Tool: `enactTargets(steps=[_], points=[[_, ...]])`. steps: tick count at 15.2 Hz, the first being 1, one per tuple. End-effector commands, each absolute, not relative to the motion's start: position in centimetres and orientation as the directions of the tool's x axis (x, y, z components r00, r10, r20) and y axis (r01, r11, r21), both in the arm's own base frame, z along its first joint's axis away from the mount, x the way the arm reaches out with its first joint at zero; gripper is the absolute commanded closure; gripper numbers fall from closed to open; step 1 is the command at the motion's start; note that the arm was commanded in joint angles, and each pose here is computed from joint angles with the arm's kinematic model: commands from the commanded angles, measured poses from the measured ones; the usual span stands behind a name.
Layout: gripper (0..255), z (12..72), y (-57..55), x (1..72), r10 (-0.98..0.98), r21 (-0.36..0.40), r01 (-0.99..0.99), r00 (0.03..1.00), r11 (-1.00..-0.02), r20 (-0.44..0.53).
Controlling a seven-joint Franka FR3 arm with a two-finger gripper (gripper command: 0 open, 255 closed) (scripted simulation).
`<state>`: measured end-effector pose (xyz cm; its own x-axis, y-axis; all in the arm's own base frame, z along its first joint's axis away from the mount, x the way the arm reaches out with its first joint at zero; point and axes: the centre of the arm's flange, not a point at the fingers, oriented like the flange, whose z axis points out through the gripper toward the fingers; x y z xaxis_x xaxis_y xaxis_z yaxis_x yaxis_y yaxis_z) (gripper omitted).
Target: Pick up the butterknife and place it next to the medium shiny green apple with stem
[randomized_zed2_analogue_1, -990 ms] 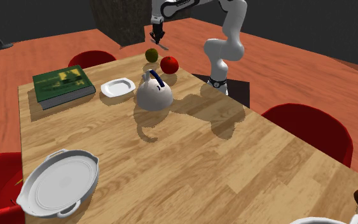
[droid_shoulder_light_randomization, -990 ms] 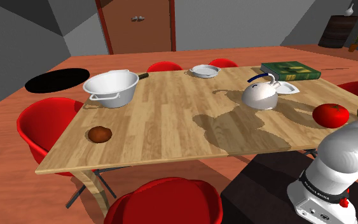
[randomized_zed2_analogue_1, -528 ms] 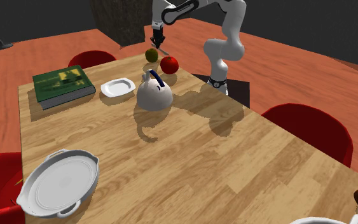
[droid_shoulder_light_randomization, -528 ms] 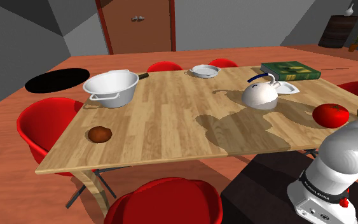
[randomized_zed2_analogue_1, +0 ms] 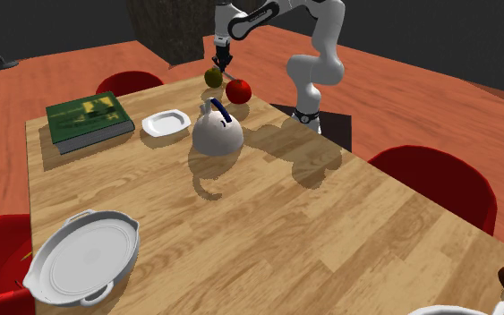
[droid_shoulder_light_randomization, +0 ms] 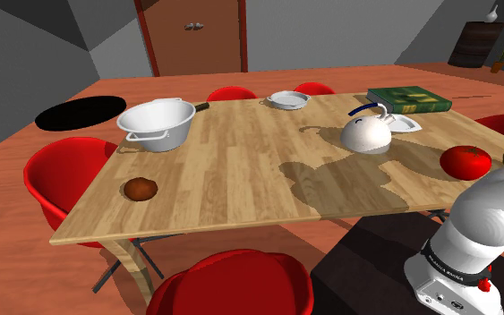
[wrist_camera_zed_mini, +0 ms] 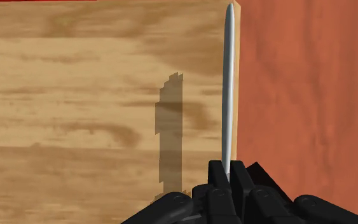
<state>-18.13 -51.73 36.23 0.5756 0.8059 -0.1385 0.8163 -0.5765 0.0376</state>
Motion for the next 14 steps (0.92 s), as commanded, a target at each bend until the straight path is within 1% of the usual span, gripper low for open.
enactTargets(steps=[1, 4, 5, 10, 14], points=[[255, 36.2, -51.7, -18.1, 0.806, 0.038, 0.816, 0.576, -0.576, -0.139], [255, 36.2, -51.7, -18.1, 0.806, 0.038, 0.816, 0.576, -0.576, -0.139], [0, 36.2, -51.7, -18.1, 0.806, 0.038, 0.816, 0.576, -0.576, -0.139], [0, 36.2, -51.7, -18.1, 0.806, 0.038, 0.816, 0.576, -0.576, -0.139], [0, 41.1, -51.1, -17.9, 0.806, 0.038, 0.816, 0.576, -0.576, -0.139]])
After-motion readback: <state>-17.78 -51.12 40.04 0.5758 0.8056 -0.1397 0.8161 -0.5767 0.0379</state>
